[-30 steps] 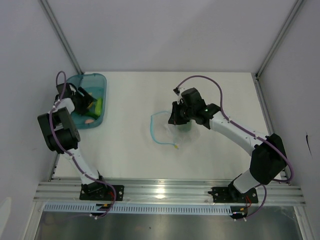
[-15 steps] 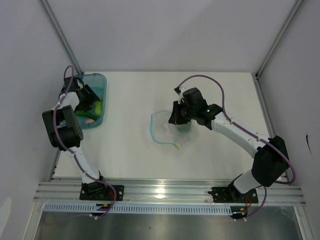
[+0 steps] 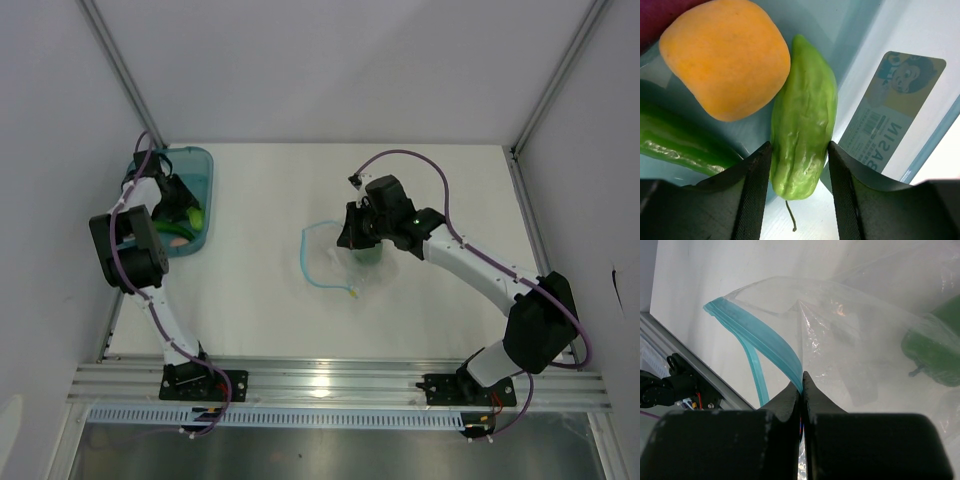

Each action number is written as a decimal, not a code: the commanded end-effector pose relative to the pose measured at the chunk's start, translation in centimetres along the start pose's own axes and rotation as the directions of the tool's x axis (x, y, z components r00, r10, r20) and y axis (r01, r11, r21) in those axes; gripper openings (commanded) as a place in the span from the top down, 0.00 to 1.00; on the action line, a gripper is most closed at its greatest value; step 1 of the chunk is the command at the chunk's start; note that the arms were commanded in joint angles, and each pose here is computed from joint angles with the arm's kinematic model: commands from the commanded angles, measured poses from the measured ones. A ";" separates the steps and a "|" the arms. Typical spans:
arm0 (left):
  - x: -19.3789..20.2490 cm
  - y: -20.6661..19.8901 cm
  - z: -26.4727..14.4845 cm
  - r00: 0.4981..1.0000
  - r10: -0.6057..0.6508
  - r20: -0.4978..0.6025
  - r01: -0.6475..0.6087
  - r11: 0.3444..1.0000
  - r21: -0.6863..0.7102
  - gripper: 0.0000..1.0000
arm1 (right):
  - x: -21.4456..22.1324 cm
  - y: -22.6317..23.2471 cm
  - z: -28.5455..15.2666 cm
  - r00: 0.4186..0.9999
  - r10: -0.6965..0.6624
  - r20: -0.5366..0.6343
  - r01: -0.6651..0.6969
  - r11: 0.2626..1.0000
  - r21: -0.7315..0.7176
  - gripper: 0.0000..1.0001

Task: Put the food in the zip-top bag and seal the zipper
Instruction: Pick up the fake vegetable from the bin, then place the fake vegetable in the zipper food storage bag.

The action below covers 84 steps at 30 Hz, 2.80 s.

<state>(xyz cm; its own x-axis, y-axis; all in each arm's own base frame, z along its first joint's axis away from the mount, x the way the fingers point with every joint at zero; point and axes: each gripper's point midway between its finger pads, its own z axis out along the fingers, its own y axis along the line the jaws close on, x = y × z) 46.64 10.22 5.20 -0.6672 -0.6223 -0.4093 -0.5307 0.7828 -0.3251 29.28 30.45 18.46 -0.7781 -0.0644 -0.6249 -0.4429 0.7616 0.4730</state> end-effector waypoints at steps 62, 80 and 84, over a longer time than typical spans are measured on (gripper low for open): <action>7.5 -13.1 -22.3 0.972 0.005 0.236 -0.142 0.810 0.569 0.99 | -2.9 -0.3 0.9 0.999 -0.013 0.038 0.011 0.999 0.053 1.00; 24.5 -18.6 -27.4 0.960 0.278 -0.001 -0.170 0.589 0.790 1.00 | -3.0 -1.3 1.4 0.998 -0.013 0.065 0.002 0.987 0.163 1.00; 26.6 -18.8 -27.3 0.943 0.331 -0.035 -0.173 0.576 0.799 0.99 | -3.2 -1.4 1.2 0.997 -0.020 0.073 0.007 0.985 0.171 1.00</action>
<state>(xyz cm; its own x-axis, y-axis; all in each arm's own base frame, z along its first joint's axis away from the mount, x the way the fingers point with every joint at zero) 25.69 -20.23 23.35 -0.8062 -0.3446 -0.4810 0.2141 0.5880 -0.7800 32.03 30.32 17.70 -0.7623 -0.0472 -0.6455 -0.3707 0.8494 0.3756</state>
